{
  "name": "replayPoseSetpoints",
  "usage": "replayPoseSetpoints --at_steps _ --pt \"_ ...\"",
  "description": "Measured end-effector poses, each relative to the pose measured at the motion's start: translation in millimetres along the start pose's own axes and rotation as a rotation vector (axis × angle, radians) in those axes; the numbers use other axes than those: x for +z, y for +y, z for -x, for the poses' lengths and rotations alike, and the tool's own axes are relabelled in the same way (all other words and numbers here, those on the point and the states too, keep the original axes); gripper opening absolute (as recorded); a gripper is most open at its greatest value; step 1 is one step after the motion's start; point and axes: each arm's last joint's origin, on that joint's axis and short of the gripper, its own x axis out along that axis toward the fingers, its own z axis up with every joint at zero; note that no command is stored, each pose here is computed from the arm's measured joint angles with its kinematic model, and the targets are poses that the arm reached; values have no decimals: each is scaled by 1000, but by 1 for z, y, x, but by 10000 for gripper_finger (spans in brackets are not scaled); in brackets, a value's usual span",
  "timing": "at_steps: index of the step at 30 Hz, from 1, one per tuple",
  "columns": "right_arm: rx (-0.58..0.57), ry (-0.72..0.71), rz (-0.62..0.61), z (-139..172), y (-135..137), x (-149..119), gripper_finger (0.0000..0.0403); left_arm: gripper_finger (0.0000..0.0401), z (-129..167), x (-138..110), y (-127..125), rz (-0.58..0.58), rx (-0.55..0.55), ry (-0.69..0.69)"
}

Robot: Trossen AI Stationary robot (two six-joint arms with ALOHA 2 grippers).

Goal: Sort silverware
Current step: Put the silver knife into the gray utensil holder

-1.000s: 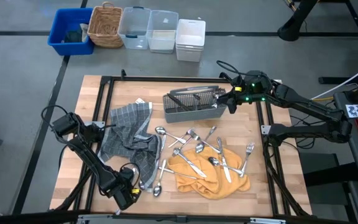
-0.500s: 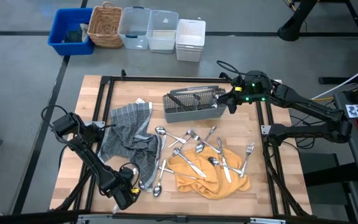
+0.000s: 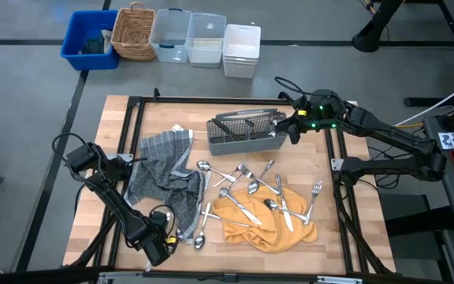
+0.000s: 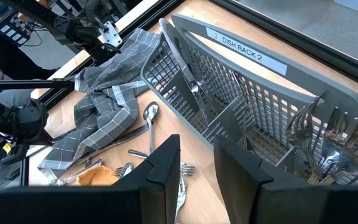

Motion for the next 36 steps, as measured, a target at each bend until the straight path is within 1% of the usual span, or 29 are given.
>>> replayPoseSetpoints --at_steps 4,9,15,24,29,36 --pt "0 0 0 0 0 0 101 40 0 0 0 58 1 -1" --pt "0 0 0 0 0 0 101 37 0 0 0 109 0 -1" --pt "0 0 0 0 0 0 101 39 2 1 2 112 4 -6" --pt "0 0 1 0 0 0 101 32 16 12 11 130 73 -66" --pt "0 0 1 0 0 0 101 32 24 15 15 130 78 -92" --pt "0 0 1 0 0 0 101 32 27 15 15 111 72 -82"
